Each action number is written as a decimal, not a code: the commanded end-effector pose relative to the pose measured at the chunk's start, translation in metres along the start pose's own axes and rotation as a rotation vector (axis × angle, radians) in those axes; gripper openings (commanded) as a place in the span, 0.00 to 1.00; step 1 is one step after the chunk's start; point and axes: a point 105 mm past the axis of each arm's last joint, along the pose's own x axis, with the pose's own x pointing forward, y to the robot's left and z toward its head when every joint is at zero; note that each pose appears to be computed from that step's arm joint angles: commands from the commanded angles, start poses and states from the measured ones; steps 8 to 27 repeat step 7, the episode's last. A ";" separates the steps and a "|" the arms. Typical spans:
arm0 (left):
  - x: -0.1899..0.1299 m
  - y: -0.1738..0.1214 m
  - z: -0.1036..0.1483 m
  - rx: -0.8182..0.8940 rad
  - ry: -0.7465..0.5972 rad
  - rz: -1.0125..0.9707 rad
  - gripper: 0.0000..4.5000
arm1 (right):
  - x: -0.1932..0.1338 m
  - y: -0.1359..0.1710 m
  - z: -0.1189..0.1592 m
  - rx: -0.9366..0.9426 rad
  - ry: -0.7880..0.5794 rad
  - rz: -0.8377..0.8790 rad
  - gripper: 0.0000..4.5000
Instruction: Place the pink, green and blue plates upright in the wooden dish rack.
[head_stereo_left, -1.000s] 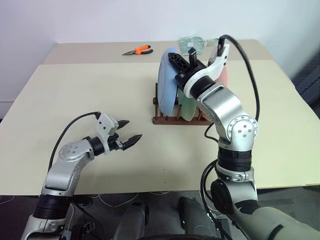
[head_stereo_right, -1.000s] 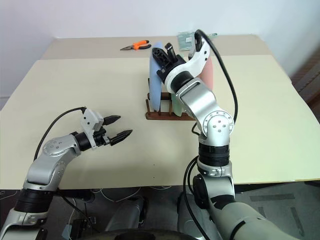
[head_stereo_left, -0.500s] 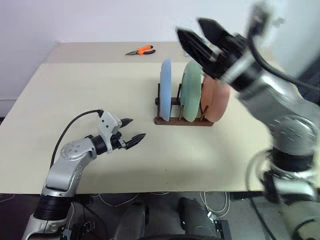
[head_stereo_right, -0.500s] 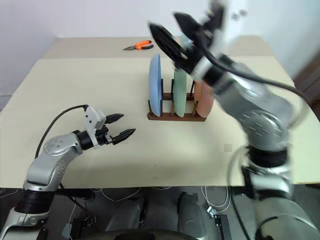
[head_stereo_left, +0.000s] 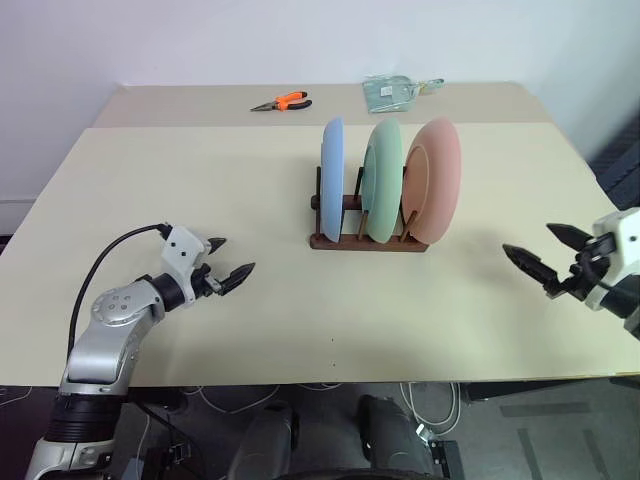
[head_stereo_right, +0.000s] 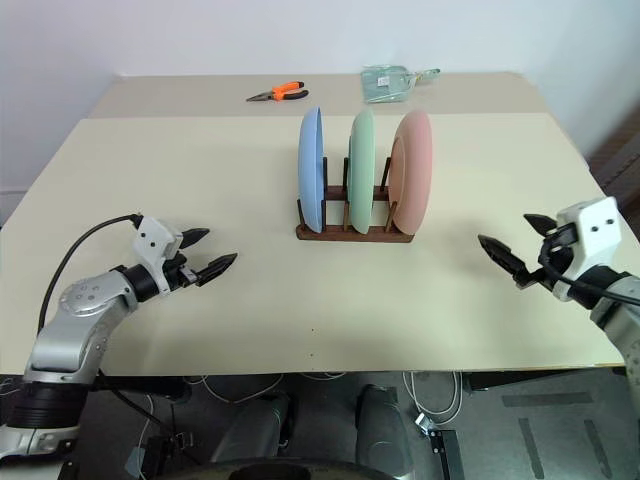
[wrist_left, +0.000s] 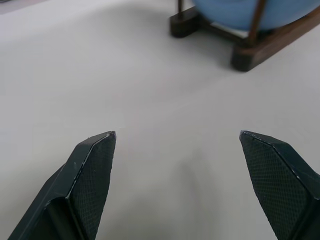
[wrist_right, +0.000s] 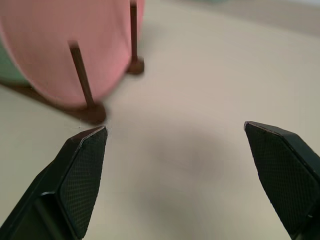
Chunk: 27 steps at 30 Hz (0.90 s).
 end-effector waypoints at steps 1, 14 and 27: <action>-0.006 0.005 0.004 0.032 -0.024 0.020 0.90 | 0.007 0.002 0.002 -0.070 -0.029 0.025 0.99; -0.007 0.006 -0.004 0.024 -0.029 0.028 0.90 | 0.026 0.010 -0.005 -0.103 -0.031 0.050 0.99; -0.007 0.006 -0.004 0.024 -0.029 0.028 0.90 | 0.026 0.010 -0.005 -0.103 -0.031 0.050 0.99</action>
